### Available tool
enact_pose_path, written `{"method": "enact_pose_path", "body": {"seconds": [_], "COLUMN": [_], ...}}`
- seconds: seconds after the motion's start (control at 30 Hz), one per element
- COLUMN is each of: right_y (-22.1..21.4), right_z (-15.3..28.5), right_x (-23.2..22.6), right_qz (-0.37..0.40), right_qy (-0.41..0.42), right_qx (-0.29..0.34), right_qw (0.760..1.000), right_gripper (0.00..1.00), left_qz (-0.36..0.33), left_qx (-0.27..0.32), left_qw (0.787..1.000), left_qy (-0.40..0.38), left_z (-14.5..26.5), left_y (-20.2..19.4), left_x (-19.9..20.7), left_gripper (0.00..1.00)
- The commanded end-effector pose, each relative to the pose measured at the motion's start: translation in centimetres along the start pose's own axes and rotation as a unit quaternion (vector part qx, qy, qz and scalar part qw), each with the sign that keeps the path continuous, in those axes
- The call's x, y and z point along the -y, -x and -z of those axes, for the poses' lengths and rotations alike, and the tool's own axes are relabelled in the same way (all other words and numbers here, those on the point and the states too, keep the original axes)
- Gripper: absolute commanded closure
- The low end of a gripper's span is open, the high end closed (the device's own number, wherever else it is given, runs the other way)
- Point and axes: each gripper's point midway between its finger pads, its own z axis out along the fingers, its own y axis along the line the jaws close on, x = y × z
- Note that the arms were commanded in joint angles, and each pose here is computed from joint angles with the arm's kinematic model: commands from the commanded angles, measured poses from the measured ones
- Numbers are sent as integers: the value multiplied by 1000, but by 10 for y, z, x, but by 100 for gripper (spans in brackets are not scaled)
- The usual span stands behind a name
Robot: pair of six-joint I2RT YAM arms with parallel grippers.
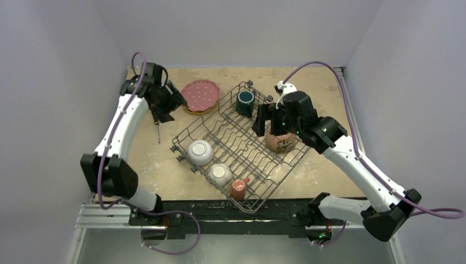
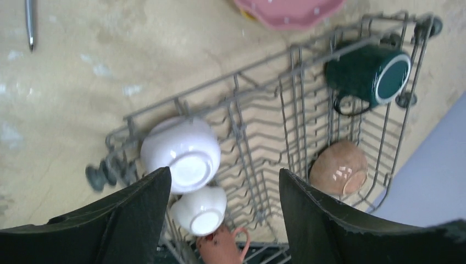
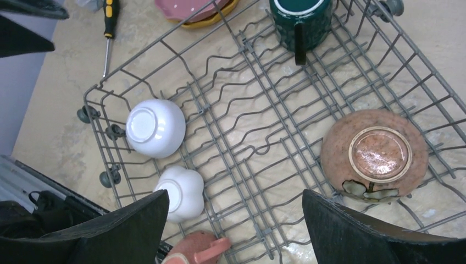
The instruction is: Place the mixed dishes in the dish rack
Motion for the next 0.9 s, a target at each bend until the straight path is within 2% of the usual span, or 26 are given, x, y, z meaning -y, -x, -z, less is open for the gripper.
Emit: {"method": "enact_pose_path", "body": {"seconds": [0.0, 0.2, 0.43, 0.67, 0.87], "right_y": [25, 28, 46, 51, 62], "right_z": [6, -8, -23, -33, -23], "right_x": [12, 31, 49, 61, 87], "right_qz": [8, 6, 9, 18, 26], "right_qy": [-48, -99, -138, -156, -175], "right_qx": [27, 21, 14, -8, -8], "right_qw": [998, 995, 990, 987, 984], "right_gripper": [8, 7, 6, 6, 6], "left_qz": [9, 6, -22, -18, 0], "left_qx": [23, 12, 35, 29, 29], "left_qw": [1000, 998, 998, 997, 998], "left_qy": [-18, -55, -55, -67, -56], "left_z": [-36, -102, -151, -187, -205], "left_y": [57, 99, 128, 131, 134], "left_x": [24, 43, 34, 35, 30], "left_gripper": [34, 34, 34, 41, 44]}}
